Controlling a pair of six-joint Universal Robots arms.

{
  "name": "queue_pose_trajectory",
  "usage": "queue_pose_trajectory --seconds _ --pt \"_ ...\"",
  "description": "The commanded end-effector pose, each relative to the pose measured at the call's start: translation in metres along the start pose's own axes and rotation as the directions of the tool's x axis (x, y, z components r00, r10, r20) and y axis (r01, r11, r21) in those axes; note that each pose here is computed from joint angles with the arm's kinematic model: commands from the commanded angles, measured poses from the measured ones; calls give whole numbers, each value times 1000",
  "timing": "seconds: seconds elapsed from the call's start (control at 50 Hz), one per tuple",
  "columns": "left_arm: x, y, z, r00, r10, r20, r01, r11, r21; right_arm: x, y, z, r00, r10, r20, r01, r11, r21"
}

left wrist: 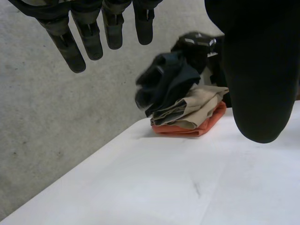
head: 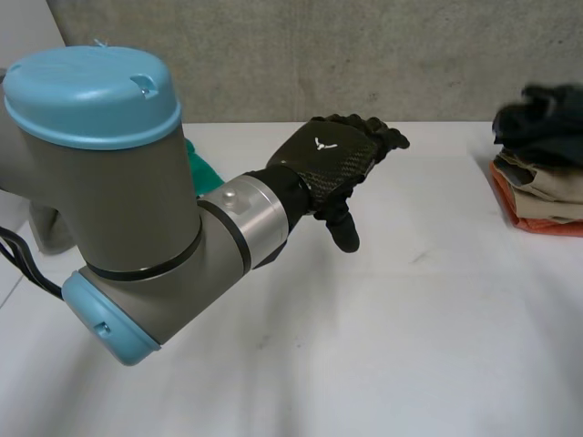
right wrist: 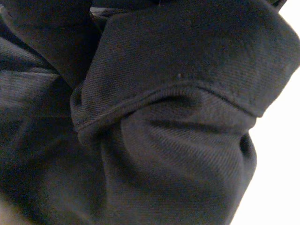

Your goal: Fold the laundry.

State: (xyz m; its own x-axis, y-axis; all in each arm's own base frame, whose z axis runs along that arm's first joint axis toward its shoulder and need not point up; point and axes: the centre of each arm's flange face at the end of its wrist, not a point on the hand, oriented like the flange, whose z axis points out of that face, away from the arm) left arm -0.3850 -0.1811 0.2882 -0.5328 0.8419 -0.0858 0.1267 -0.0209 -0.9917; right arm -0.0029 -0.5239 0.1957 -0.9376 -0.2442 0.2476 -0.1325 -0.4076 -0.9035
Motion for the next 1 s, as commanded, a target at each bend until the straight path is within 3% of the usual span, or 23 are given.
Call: queue_pose_trajectory --seconds 0.02,0.14,0.24,0.36,0.46,0.58,0.62,0.66,0.72,0.74,0.8,0.82,0.88,0.9,0.94,1.0 --pt "6 2 0 1000 2 -18 -2 1000 0 20 51 -30 1000 12 -3 -12 996 -86" --pt "14 1 -1 999 6 -39 -6 1000 11 20 53 -44 999 38 18 -35 992 -123" --pt "16 1 -1 999 9 -44 -8 1000 19 23 18 -43 1000 28 -8 -29 993 -115" --pt "19 -9 -6 998 16 -62 -12 999 51 46 -16 -57 989 23 -144 -51 979 -196" --pt "21 -18 -10 998 22 -66 -17 996 82 75 -45 -70 943 -142 -301 38 945 -324" --pt "13 -35 -12 999 40 -30 -34 985 166 94 -90 -75 831 -390 -397 181 864 -470" --pt "2 -45 -13 999 51 15 -53 976 212 82 -101 -65 832 -396 -389 213 875 -436" --pt "-14 -50 -13 995 49 82 -67 970 234 41 -123 -44 872 -349 -343 237 914 -329" --pt "-57 -60 -15 965 36 261 -108 958 266 -11 -157 -32 922 -277 -270 239 957 -165" --pt "-79 -61 -16 937 32 347 -132 954 268 -22 -164 -32 931 -266 -248 240 962 -132" --pt "-120 -57 -18 883 43 467 -175 954 242 -66 -183 -41 959 -248 -137 249 968 -13" --pt "-149 -48 -19 843 74 533 -209 958 198 -78 -185 -44 963 -248 -103 250 968 14" --pt "-191 -20 -16 787 136 602 -236 968 90 -132 -187 -58 971 -234 51 228 969 97" --pt "-217 4 -13 754 179 632 -238 971 10 -147 -185 -62 971 -220 94 210 972 104" --pt "-239 30 -12 729 225 646 -235 969 -72 -187 -179 -78 963 -177 203 158 982 105" --pt "-276 82 -8 714 317 624 -236 948 -212 -212 -172 -93 952 -142 270 128 989 71"
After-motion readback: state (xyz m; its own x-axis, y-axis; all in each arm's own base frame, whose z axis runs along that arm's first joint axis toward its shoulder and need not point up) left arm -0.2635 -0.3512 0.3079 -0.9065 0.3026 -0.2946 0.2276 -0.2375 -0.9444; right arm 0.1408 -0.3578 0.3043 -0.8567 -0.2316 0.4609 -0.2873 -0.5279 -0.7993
